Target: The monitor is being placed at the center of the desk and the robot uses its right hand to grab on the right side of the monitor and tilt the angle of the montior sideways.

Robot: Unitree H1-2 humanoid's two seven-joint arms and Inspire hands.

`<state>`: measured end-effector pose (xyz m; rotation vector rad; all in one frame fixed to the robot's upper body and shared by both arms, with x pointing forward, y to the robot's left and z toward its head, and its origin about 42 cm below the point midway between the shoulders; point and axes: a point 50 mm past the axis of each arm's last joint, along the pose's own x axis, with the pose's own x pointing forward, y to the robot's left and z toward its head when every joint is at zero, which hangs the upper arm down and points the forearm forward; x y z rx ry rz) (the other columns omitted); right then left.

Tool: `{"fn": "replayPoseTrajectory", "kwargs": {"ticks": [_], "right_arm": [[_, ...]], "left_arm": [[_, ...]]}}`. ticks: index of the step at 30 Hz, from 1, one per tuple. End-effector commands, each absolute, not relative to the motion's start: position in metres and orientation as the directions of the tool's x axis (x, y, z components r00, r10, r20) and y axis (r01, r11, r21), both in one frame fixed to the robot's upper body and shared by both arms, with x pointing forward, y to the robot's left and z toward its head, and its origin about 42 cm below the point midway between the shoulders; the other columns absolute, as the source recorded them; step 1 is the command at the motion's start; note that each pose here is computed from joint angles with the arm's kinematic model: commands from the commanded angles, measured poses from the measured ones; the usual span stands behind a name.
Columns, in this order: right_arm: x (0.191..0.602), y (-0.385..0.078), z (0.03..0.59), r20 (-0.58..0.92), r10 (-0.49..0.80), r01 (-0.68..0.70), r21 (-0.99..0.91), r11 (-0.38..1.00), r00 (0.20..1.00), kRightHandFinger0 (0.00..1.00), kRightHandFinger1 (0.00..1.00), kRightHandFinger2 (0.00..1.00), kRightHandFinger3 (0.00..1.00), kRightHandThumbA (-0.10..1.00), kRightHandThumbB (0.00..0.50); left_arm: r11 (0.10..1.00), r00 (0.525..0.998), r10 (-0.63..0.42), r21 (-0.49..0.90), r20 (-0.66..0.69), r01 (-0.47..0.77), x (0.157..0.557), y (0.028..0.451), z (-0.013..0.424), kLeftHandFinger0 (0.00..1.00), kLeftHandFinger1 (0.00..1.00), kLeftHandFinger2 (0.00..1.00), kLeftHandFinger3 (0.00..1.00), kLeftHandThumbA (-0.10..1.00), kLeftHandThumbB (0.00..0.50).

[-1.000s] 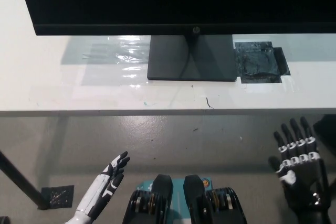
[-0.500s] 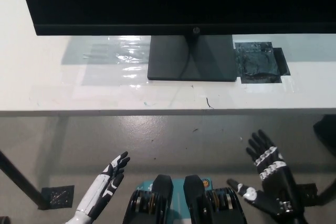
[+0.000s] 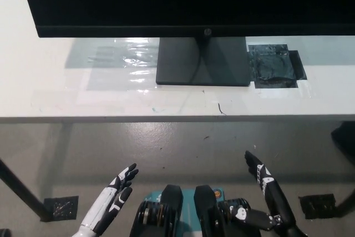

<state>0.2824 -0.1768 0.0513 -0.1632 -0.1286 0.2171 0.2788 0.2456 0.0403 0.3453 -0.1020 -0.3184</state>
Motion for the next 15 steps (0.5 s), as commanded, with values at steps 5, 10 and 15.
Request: {"fn": "replayPoseTrajectory", "kwargs": {"ticks": [5, 10, 15], "right_arm": [[0.283, -0.172, 0.064, 0.263, 0.2, -0.131, -0.259, 0.957, 0.944, 1.0, 1.0, 1.0, 1.0, 1.0, 0.357], [0.276, -0.172, 0.061, 0.255, 0.208, -0.139, -0.263, 0.955, 0.944, 1.0, 1.0, 1.0, 1.0, 1.0, 0.355], [0.273, -0.17, 0.06, 0.254, 0.218, -0.148, -0.269, 0.952, 0.942, 1.0, 1.0, 1.0, 1.0, 1.0, 0.361]], "left_arm": [[0.882, 0.932, -0.348, 0.372, 0.103, 0.289, 0.278, 0.249, 0.051, 1.0, 1.0, 1.0, 1.0, 1.0, 0.302], [0.876, 0.934, -0.347, 0.385, 0.088, 0.289, 0.271, 0.249, 0.046, 1.0, 1.0, 1.0, 1.0, 1.0, 0.311], [0.876, 0.933, -0.35, 0.383, 0.087, 0.293, 0.269, 0.249, 0.046, 1.0, 1.0, 1.0, 1.0, 1.0, 0.294]]}}
